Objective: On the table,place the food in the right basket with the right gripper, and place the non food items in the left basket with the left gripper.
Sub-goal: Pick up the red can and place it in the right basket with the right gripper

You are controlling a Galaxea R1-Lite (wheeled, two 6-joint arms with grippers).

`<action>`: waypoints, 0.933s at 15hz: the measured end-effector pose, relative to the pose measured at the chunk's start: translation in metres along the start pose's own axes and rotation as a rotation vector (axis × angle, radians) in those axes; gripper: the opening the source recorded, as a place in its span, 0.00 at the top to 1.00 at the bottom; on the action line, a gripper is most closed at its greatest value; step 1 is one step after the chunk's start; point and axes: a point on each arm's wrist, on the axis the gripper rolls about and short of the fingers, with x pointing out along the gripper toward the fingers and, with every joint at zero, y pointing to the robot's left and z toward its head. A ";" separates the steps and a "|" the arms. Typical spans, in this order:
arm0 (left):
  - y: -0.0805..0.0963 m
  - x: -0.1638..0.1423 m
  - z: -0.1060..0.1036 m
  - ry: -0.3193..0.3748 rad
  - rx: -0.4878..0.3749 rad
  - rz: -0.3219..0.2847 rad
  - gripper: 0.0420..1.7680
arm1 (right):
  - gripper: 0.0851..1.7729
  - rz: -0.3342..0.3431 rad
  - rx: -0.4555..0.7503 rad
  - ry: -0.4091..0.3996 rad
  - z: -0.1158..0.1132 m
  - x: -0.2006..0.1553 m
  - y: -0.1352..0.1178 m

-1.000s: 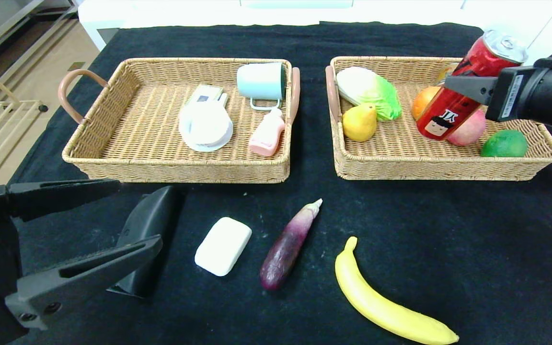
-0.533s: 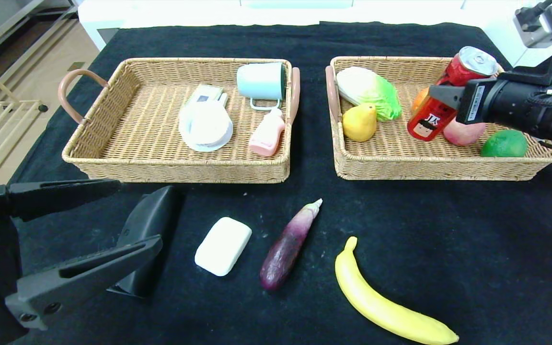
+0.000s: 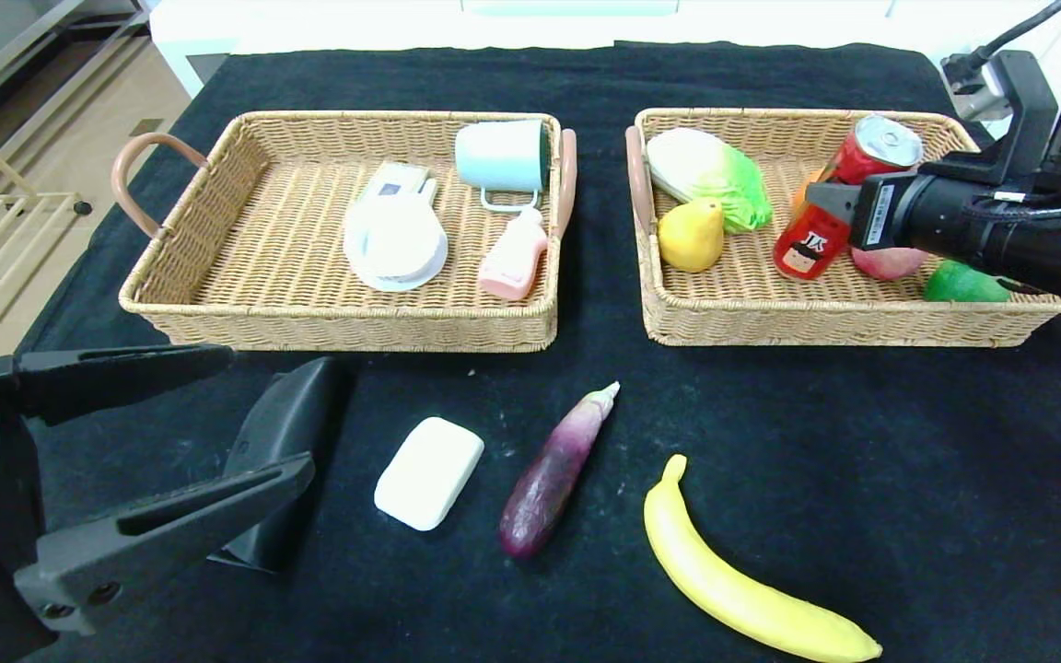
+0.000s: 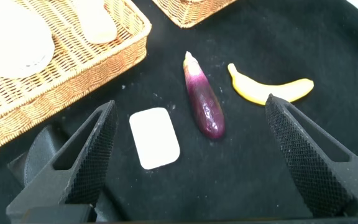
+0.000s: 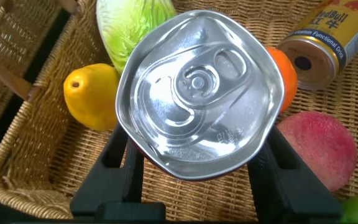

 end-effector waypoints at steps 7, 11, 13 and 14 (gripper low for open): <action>0.000 0.000 0.000 -0.001 0.000 0.000 0.03 | 0.46 -0.003 -0.001 0.006 -0.002 0.005 -0.003; 0.000 0.000 0.000 0.001 -0.001 0.000 0.03 | 0.29 -0.006 0.000 0.008 -0.003 0.004 -0.002; 0.000 0.001 0.000 0.002 -0.001 0.000 0.03 | 0.24 -0.005 -0.001 0.005 -0.002 0.003 -0.002; 0.000 0.001 0.000 0.002 -0.001 -0.001 0.03 | 0.21 -0.003 -0.002 0.007 -0.002 0.002 -0.001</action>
